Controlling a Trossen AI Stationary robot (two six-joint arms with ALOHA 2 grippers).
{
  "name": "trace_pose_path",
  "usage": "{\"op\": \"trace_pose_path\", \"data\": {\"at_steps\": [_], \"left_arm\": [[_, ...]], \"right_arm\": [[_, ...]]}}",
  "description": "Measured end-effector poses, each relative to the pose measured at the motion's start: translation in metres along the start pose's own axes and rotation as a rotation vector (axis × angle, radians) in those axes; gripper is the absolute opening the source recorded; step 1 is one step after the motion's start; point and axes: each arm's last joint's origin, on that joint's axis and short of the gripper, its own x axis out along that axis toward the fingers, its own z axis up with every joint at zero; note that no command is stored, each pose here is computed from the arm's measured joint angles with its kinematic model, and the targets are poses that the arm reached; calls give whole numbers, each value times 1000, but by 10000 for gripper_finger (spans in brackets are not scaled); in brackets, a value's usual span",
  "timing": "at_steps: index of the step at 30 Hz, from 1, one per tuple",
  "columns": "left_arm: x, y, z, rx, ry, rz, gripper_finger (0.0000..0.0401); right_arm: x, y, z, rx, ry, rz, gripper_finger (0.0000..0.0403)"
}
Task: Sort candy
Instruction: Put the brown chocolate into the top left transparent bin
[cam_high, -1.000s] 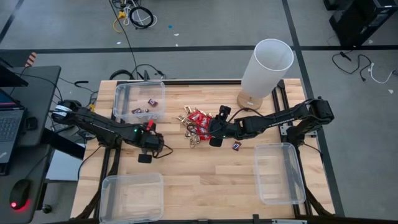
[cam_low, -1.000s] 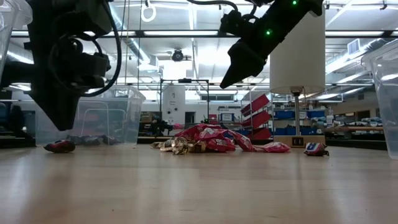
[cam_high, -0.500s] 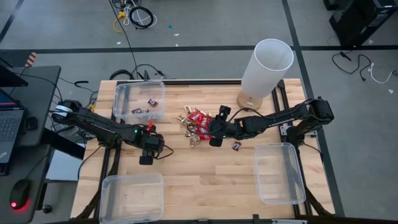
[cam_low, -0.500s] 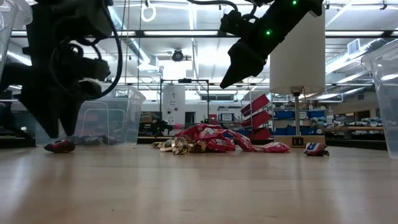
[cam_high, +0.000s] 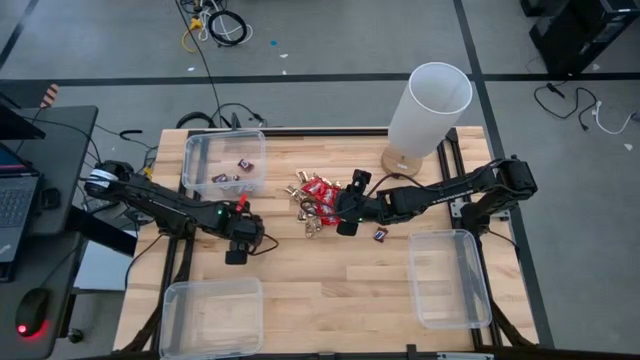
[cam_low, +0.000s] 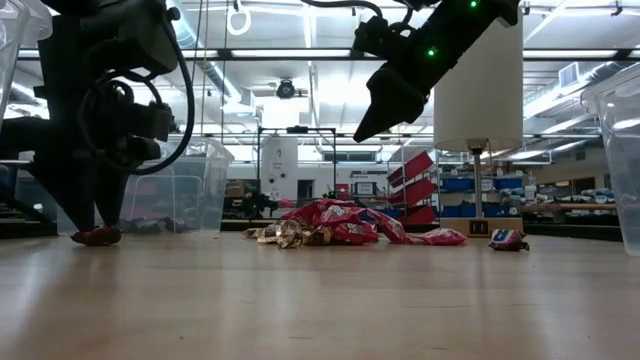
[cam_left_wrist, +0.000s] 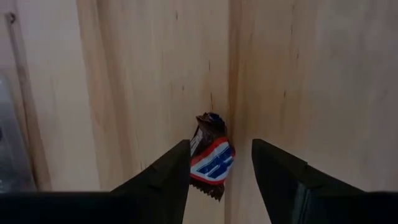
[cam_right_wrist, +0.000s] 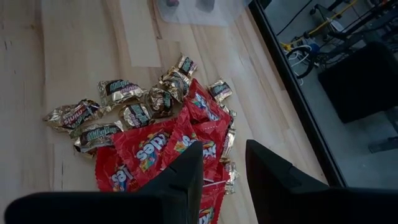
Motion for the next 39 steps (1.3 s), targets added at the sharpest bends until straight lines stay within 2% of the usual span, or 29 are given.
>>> {"op": "trace_pose_path", "data": {"at_steps": [10, 14, 22, 26, 34, 39], "left_arm": [[3, -1, -2, -5, -2, -24, 174], [13, 0, -10, -34, 5, -10, 174], [14, 0, -10, -50, -7, 8, 169], [14, 0, -10, -51, -6, -6, 141], [6, -1, -1, -57, -39, -11, 49], [-7, 0, 8, -57, -40, 3, 36]], "right_arm": [[0, 0, 0, -1, 1, 0, 107], [0, 0, 0, -1, 1, 0, 107], [0, 0, 0, -8, 0, 1, 107], [0, 0, 0, -5, -3, 1, 107], [0, 0, 0, 17, -3, 2, 107], [0, 1, 0, 20, -4, 3, 107]]}}
